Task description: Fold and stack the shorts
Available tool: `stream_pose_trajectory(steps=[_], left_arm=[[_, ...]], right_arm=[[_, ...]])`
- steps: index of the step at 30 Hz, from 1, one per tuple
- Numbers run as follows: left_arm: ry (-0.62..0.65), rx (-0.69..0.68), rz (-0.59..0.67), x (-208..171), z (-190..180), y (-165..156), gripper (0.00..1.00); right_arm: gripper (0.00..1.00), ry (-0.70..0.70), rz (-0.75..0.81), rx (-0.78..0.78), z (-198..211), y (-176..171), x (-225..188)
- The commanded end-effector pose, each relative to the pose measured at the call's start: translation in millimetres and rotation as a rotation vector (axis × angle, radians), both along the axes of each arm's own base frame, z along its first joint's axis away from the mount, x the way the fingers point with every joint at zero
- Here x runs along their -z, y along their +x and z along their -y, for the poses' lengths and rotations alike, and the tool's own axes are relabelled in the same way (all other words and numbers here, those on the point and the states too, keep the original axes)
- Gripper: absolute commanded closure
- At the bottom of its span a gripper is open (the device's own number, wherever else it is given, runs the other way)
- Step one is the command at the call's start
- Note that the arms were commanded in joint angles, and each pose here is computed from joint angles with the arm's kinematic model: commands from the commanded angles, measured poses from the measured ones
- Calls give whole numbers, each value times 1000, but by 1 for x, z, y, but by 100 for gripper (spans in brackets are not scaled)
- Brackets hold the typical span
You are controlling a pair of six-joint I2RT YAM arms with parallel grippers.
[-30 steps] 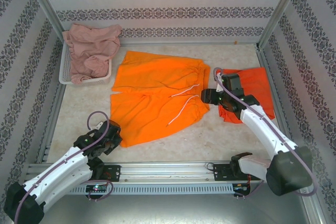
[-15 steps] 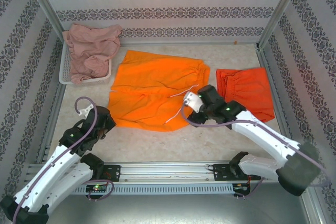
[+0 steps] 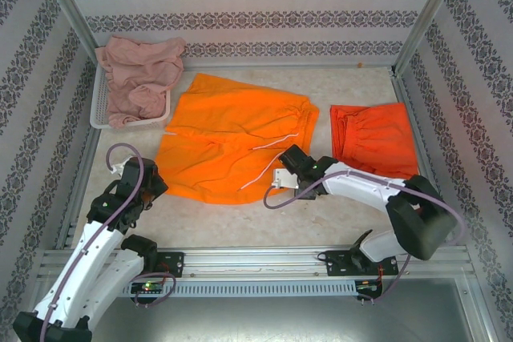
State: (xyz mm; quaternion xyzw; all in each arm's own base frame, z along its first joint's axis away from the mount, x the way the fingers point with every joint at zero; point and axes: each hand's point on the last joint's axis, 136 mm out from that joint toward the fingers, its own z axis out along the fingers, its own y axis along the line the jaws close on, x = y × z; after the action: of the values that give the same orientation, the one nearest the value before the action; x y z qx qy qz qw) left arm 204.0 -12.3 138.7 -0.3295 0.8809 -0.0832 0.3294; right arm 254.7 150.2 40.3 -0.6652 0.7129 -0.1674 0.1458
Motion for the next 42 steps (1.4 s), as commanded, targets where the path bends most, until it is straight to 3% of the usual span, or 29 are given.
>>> stream_pose_trajectory(steps=[1, 5, 8, 14, 22, 28, 34, 38, 42], left_arm=[[0, 26, -1, 4, 2, 2, 100], [-4, 25, -2, 4, 2, 3, 100], [-6, 21, 1, 5, 2, 4, 100], [2, 2, 32, -7, -3, 8, 100], [143, -17, 137, -88, -25, 14, 100], [258, -48, 225, -156, -44, 11, 100], [362, -54, 289, -219, -56, 11, 100], [406, -22, 291, -242, -53, 29, 100], [414, 11, 259, -235, -44, 59, 100]], right_arm=[[33, -38, 71, -47, -5, 18, 3], [41, -41, 68, -46, -9, 25, 9], [55, -51, 47, -42, -9, 24, 17], [100, -31, 61, 4, -7, 26, 14], [100, 218, 113, 9, -23, 8, -63], [100, 379, -52, 9, -28, -48, -103], [100, 490, -170, 119, -30, -76, -121], [100, 567, -225, 189, -36, -79, -127], [100, 597, -283, 307, -31, -67, -121]])
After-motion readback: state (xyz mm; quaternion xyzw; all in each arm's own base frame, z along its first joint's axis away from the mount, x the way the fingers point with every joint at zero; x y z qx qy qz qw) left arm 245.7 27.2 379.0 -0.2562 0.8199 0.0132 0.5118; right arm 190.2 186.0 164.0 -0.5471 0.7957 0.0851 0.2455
